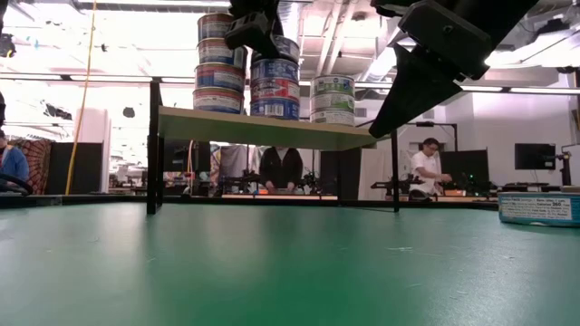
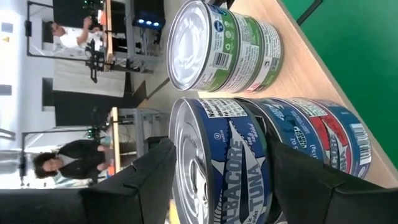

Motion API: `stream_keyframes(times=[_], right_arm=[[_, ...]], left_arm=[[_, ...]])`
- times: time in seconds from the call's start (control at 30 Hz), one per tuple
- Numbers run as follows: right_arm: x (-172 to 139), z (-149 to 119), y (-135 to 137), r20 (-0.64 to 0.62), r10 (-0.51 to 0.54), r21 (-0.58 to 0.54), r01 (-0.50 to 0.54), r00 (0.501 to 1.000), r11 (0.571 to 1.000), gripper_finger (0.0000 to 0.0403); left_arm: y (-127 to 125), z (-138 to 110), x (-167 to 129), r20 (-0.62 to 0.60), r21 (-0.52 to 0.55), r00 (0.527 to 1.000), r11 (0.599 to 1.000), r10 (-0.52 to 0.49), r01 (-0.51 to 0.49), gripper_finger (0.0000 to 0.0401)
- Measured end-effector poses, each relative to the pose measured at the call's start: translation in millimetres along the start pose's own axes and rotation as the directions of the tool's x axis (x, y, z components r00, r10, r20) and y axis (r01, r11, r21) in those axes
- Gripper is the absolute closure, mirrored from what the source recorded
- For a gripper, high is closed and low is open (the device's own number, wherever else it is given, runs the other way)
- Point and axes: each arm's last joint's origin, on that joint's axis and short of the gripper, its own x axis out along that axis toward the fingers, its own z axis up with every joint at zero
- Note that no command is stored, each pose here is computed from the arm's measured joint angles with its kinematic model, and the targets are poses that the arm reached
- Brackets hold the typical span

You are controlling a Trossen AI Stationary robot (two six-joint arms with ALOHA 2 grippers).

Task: Stack canned seafood by type on shelf
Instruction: Stack the blue tuna can on top of the blue tuna can on the shelf

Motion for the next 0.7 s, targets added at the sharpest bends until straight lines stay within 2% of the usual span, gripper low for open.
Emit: stream_keyframes(times=[0.33,0.5,0.7], right_arm=[[1.5,1.0,-1.1,-0.001,-0.004,0.004,0.004,1.000,1.000,0.0127],[1.5,1.0,-1.1,-0.001,-0.004,0.005,0.004,1.000,1.000,0.0127],[1.5,1.0,-1.1,-0.002,-0.004,0.004,0.004,1.000,1.000,0.0127]], left_arm=[[-1.7,2.1,-4.5,0.006,0.027,1.000,1.000,0.010,-0.010,0.0165],[7.2,3.8,-9.2,0.017,-0.011,1.000,1.000,0.011,-0.010,0.0165],[11.8,5.9,-17.2,0.061,-0.042,0.997,0.998,-0.052,0.054,0.0165]])
